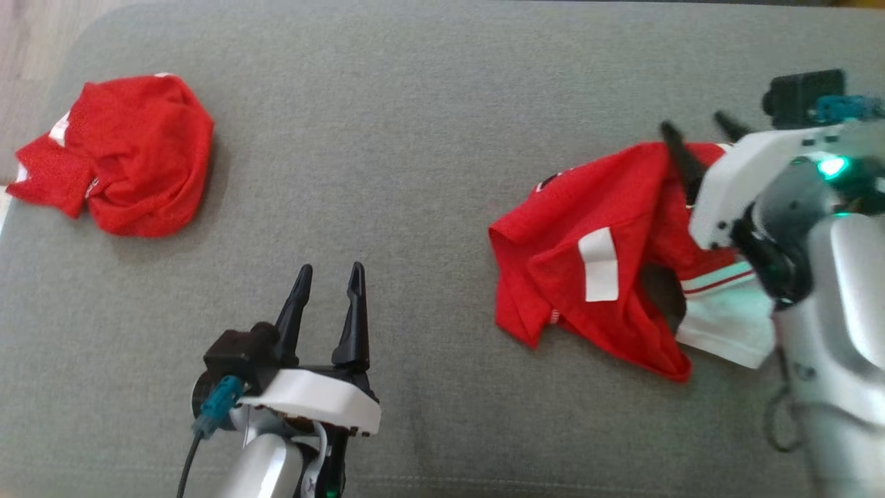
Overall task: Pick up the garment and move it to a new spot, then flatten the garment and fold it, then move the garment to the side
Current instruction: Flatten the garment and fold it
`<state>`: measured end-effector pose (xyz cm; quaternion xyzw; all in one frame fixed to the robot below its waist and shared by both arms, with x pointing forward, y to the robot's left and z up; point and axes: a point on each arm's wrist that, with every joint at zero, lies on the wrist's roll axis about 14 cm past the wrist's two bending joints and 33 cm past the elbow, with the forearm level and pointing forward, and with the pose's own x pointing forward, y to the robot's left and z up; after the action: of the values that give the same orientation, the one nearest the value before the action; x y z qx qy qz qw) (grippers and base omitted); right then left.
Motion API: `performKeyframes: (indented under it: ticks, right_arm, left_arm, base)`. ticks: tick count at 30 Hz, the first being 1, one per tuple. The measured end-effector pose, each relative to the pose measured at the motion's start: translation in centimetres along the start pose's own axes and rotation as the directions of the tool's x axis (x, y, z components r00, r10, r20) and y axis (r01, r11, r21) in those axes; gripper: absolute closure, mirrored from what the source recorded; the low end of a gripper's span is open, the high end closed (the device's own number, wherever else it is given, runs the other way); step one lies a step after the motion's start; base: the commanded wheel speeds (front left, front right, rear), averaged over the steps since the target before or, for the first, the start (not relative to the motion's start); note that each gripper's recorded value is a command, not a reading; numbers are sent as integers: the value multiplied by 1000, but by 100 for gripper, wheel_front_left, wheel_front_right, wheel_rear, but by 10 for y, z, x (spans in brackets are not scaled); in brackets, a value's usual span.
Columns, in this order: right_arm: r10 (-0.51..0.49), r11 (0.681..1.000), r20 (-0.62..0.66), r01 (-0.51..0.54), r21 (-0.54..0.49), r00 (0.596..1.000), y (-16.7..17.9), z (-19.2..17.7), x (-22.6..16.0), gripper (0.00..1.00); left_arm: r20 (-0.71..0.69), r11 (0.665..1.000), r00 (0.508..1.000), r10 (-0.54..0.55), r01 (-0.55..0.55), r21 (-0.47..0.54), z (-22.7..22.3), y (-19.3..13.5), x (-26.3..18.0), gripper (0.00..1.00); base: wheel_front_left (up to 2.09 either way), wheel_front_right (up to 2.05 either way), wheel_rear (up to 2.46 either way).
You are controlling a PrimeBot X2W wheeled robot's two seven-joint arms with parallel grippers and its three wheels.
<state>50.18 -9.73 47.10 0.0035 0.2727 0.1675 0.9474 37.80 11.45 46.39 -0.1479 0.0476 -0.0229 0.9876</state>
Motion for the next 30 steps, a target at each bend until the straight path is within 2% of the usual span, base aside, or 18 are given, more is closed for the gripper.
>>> performKeyframes:
  ticks: [2, 5, 11, 15, 29, 30]
  right_arm:
    - [-23, 995, 61, 29, -99, 998, -9, 10, -12, 0]
    - [-5, 984, 93, 21, -176, 996, -6, 8, -26, 0]
    - [168, 954, 49, -150, -260, 985, 51, -22, -44, 0]
    - [229, 933, -20, -225, -280, 973, 74, -47, -46, 0]
    - [187, 911, -155, -230, -343, 970, 73, -76, -37, 0]
    - [183, 908, -168, -232, -349, 969, 72, -78, -37, 15]
  left_arm:
    - [1, 1000, 1000, -5, 5, 1, 0, -1, 0, 0]
    - [5, 1000, 1000, -17, 17, 5, 1, -5, 2, 0]
    - [-3, 999, 999, -36, 36, 10, -2, -10, 6, 0]
    - [-19, 999, 999, -43, 43, 7, -8, -12, 9, 0]
    - [-23, 1000, 999, -26, 27, 9, -9, -7, 6, 0]
    - [-23, 1000, 999, -26, 26, 9, -9, -7, 6, 0]
  base:
    - [0, 0, 0]
    - [0, 0, 0]
    - [0, 0, 0]
    - [0, 0, 0]
    - [0, 0, 0]
    - [0, 0, 0]
